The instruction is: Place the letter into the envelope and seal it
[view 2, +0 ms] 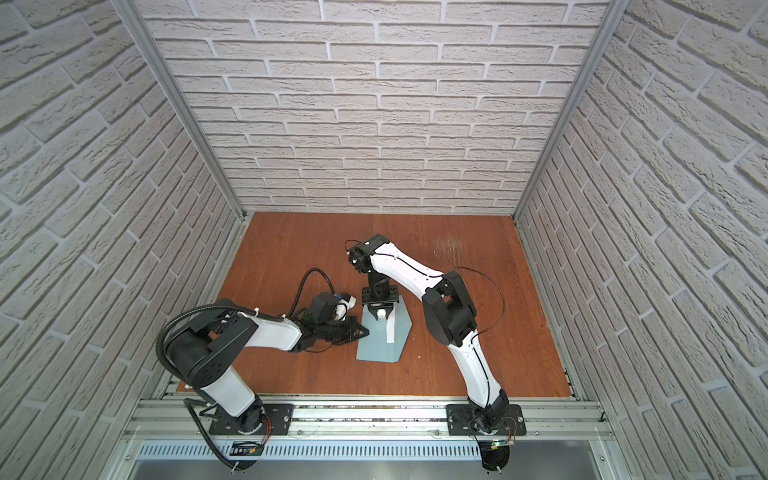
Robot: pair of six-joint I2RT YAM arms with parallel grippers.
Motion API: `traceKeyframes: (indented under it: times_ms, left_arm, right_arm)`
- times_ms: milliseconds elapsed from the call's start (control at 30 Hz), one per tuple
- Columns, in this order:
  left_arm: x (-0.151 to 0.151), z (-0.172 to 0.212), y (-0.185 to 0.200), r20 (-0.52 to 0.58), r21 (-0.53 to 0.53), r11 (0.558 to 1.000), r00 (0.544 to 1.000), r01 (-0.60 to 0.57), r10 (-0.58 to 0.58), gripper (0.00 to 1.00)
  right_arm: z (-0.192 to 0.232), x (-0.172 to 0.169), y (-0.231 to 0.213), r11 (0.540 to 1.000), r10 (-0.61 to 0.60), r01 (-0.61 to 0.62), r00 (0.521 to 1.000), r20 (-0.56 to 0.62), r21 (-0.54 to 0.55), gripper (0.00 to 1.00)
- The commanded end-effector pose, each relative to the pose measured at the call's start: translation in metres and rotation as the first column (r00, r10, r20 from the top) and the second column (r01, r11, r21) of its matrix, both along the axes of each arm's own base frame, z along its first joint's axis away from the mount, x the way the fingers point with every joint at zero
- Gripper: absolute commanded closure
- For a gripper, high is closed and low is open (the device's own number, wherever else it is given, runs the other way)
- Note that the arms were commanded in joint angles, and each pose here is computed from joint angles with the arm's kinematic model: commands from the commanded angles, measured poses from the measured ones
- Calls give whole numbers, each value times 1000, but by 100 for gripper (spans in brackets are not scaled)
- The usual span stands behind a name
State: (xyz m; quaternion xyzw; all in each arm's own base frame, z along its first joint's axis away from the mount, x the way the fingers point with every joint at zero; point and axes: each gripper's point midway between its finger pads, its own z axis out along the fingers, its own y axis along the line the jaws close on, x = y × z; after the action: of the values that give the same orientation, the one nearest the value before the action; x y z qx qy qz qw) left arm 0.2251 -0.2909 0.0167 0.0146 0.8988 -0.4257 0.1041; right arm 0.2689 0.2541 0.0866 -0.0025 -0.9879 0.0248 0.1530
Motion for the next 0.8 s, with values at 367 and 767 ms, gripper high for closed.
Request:
traceKeyframes:
  times_ms: [367,767]
  left_arm:
    - [-18,-41,28,-100,160,987,994,-16,32,100]
    - [-18,-42,27,-103,159,987,994,-14,31,100]
  right_arm:
    - [-30,0,-1,997,30,-34,998,-50,-76,95]
    - [-46,1,-22,975,56,-72,995,-85,-209,95]
